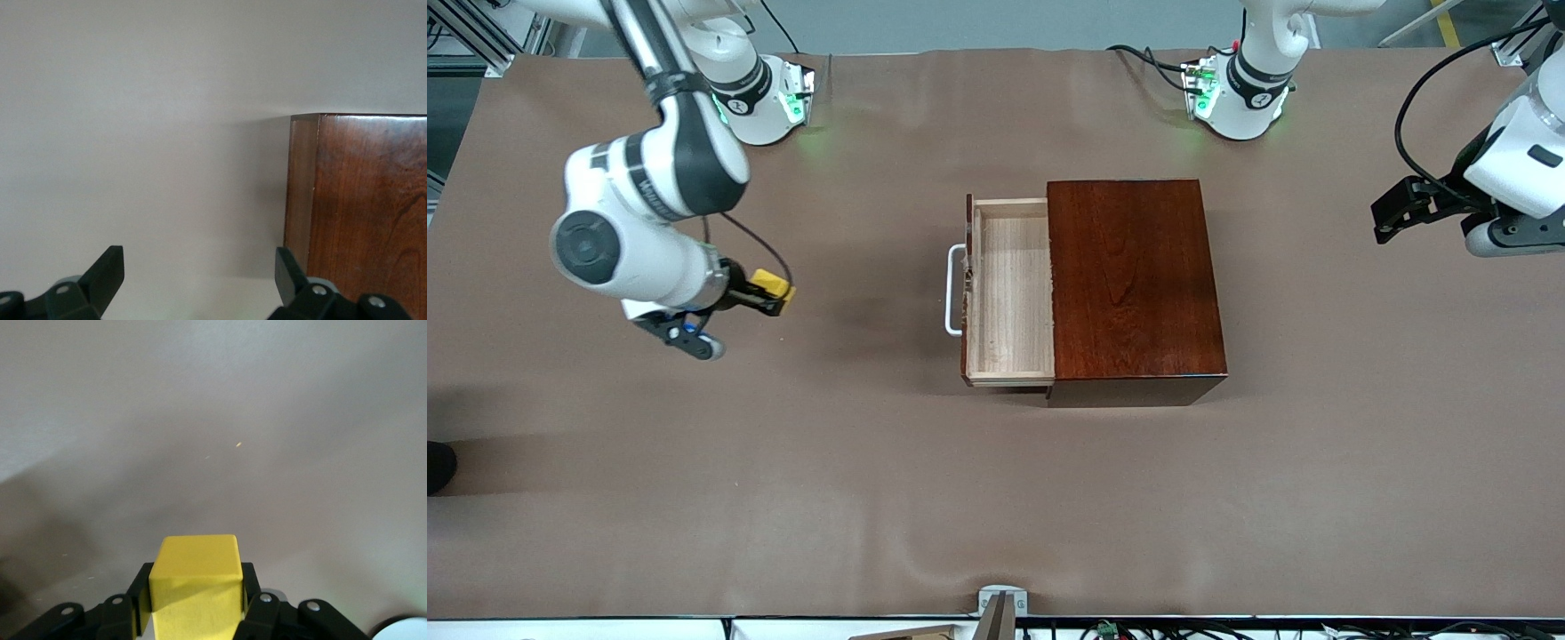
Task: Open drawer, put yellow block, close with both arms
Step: 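Lift the yellow cube and carry it over the open drawer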
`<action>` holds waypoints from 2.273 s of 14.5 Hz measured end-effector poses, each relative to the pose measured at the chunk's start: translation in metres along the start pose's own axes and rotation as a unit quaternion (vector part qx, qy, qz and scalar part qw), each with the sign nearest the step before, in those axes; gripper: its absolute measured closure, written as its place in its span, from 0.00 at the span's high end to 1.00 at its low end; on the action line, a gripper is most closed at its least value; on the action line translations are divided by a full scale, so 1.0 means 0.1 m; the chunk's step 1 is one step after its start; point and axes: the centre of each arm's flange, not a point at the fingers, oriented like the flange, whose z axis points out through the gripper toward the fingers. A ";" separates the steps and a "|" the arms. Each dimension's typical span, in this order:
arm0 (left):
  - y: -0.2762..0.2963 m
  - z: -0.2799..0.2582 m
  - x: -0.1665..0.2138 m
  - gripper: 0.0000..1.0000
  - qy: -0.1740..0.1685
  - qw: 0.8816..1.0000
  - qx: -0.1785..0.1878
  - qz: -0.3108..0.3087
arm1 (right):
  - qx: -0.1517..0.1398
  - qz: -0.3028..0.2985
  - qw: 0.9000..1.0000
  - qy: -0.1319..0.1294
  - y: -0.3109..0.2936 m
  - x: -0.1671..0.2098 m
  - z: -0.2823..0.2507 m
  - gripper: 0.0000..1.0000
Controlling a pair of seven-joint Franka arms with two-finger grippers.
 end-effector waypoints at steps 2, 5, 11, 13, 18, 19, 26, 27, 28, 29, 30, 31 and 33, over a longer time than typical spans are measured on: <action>0.00 0.06 0.00 1.00 -0.005 1.000 0.001 0.000 | 0.000 0.029 1.000 0.006 -0.22 -0.22 -0.03 0.55; 0.00 0.07 0.00 1.00 -0.007 1.000 0.001 0.000 | 0.006 0.077 0.997 0.017 -0.48 -0.47 -0.12 0.55; 0.00 0.07 0.00 1.00 -0.006 1.000 0.001 0.000 | 0.030 0.174 0.984 0.033 -1.05 -1.11 -0.31 0.55; 0.00 0.07 0.00 1.00 -0.006 1.000 0.001 0.000 | 0.036 0.200 0.979 0.035 -1.21 -1.28 -0.29 0.55; -0.01 0.07 0.00 1.00 -0.006 1.000 0.001 -0.001 | 0.062 0.277 0.959 0.021 -1.46 -1.48 -0.22 0.55; -0.01 0.07 0.00 1.00 -0.006 1.000 0.001 -0.001 | 0.065 0.289 0.955 0.021 -1.51 -1.53 -0.22 0.55; -0.01 0.07 0.00 1.00 -0.006 1.000 0.001 -0.001 | 0.073 0.364 0.928 0.014 -1.95 -2.00 -0.06 0.55; -0.01 0.07 0.00 1.00 -0.006 1.000 0.001 -0.001 | 0.073 0.370 0.926 0.014 -1.99 -2.04 -0.02 0.55; -0.01 0.07 0.00 1.00 -0.006 1.000 0.001 -0.001 | 0.071 0.377 0.923 0.013 -2.03 -2.08 0.03 0.55; -0.01 0.08 0.00 1.00 -0.007 1.000 0.001 -0.001 | 0.072 0.384 0.921 0.013 -2.06 -2.13 0.07 0.55; -0.01 0.08 0.00 1.00 -0.007 1.000 0.001 -0.001 | 0.076 0.391 0.917 0.012 -2.10 -2.17 0.10 0.55; -0.01 0.08 0.00 1.00 -0.008 1.000 0.001 -0.001 | 0.083 0.400 0.913 0.011 -2.14 -2.21 0.12 0.55; -0.01 0.09 0.00 1.00 -0.008 1.000 0.001 -0.001 | 0.095 0.416 0.905 0.008 -2.20 -2.23 0.16 0.55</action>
